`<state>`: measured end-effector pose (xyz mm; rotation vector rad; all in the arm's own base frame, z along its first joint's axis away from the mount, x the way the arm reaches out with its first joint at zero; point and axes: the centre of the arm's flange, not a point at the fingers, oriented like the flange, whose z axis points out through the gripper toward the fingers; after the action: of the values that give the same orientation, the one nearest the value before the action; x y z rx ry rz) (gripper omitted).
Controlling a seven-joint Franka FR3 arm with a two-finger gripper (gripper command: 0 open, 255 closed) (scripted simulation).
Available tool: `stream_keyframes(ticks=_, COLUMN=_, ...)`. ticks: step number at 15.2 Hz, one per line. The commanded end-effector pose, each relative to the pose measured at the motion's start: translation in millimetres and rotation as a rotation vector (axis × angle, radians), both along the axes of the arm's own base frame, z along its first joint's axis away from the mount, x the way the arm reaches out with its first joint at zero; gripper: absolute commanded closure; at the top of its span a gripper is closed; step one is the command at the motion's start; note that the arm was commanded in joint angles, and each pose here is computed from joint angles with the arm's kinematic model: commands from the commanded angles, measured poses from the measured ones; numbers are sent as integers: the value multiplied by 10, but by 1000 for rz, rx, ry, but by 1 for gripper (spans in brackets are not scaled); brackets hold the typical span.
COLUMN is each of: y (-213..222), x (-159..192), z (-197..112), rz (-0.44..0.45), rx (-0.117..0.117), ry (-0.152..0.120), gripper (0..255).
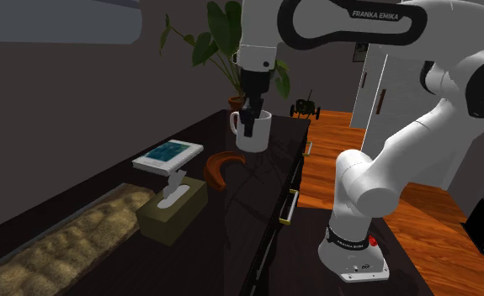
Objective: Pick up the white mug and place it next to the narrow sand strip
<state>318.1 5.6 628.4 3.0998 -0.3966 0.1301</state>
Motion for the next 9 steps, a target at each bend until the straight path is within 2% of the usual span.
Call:
stream_keyframes(ticks=1, y=238, x=68, z=17, rz=-1, rx=1, ry=0, gripper=255)
stream_keyframes(ticks=9, y=1265, x=313, z=21, rz=-1, rx=1, ry=0, gripper=255)
